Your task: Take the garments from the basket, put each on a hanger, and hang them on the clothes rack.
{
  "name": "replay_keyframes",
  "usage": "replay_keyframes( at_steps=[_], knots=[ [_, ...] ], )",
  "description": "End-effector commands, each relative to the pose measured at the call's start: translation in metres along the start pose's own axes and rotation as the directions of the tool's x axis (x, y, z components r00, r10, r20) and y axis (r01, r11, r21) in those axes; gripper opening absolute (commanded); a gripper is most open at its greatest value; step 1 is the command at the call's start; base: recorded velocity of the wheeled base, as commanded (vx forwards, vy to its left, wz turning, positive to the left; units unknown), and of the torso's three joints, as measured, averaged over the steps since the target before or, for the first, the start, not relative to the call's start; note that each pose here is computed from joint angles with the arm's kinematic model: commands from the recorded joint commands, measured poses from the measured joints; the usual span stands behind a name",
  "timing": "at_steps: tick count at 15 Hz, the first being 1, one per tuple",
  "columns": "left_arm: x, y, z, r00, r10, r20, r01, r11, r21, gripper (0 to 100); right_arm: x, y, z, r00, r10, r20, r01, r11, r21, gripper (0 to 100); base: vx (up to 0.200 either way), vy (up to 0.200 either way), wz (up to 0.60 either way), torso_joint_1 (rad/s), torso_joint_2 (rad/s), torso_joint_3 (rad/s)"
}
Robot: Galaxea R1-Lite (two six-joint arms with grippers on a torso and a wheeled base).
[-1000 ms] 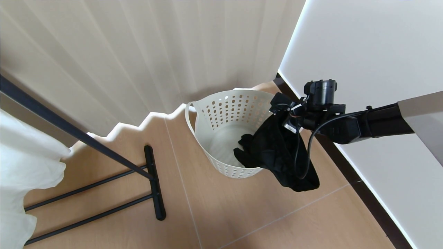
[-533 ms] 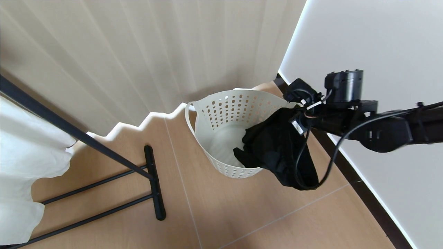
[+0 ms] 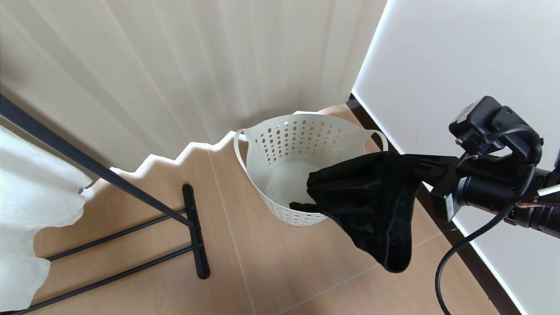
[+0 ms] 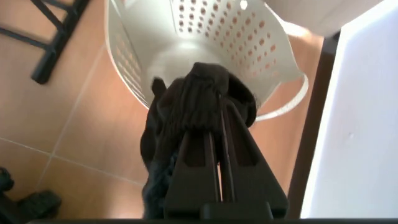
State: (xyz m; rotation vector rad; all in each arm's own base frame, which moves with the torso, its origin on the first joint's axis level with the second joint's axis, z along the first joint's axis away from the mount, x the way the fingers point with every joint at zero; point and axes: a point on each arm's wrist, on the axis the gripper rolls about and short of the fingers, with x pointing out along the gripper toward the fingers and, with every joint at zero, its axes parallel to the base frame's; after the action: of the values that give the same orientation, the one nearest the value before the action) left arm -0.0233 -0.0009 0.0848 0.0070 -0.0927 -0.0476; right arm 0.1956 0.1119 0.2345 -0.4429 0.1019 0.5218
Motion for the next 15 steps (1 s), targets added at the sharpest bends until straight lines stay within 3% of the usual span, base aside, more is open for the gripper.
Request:
replay_keyframes(
  at_steps=[1,10,15],
  knots=[
    [0.0,0.0,0.0,1.0,-0.001,-0.001,0.001,1.0,0.001,100,-0.009,0.002,0.0,1.0,0.005,0.028,-0.005,1.0,-0.001,0,0.0,0.0,0.0,0.0,0.0,0.0],
    [0.0,0.0,0.0,1.0,-0.001,-0.001,0.001,1.0,0.001,100,0.002,0.003,-0.004,1.0,0.012,-0.001,-0.012,1.0,0.004,0,0.0,0.0,0.0,0.001,0.0,0.157],
    [0.0,0.0,0.0,1.0,-0.001,-0.001,0.001,1.0,0.001,100,0.006,0.002,-0.004,1.0,-0.002,0.029,0.002,1.0,0.012,0,0.0,0.0,0.0,-0.001,0.0,0.197]
  ],
)
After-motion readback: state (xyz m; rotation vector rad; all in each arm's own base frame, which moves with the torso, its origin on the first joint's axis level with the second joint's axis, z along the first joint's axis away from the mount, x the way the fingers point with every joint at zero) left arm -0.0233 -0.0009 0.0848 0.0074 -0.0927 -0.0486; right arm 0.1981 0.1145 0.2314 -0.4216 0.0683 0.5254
